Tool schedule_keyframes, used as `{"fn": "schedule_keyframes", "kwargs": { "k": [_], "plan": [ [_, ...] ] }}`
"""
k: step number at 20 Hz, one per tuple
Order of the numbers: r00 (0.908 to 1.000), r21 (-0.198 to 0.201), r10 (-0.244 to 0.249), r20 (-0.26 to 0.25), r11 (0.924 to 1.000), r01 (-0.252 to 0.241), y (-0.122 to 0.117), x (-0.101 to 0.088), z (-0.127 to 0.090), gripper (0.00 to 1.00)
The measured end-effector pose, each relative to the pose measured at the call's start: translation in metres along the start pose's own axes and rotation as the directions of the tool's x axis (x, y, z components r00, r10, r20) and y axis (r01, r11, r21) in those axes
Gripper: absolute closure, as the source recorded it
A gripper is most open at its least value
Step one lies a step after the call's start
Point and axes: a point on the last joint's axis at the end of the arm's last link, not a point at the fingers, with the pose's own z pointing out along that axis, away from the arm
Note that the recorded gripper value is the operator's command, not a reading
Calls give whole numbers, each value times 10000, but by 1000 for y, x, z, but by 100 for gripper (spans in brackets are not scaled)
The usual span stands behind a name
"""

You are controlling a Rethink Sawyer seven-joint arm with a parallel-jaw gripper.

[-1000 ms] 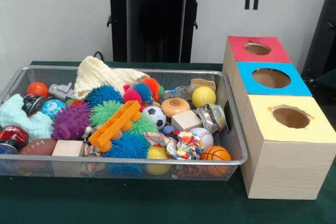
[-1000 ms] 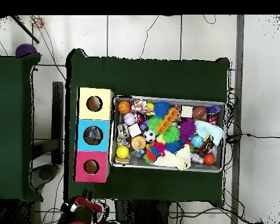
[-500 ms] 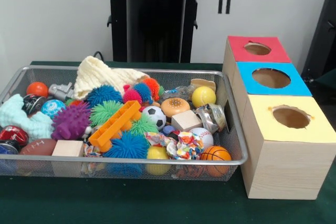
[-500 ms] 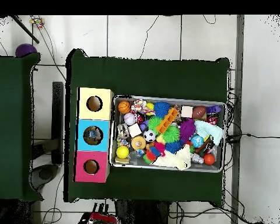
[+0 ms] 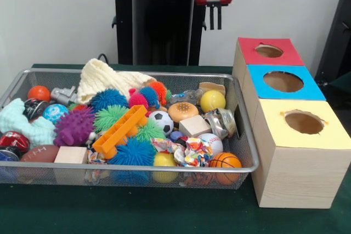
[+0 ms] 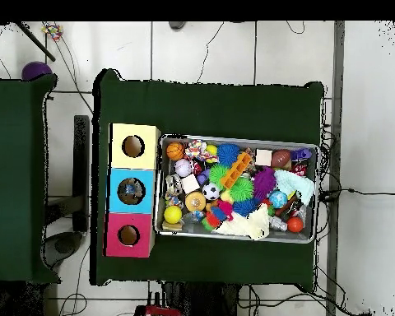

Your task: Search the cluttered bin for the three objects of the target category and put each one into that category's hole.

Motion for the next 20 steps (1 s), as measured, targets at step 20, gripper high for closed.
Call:
{"fn": "schedule_keyframes", "kwargs": {
  "k": [20],
  "plan": [
    [8999, -2986, -1228, 4185, 9171, 2640, -16, -34, -19, 100]
  ]
}}
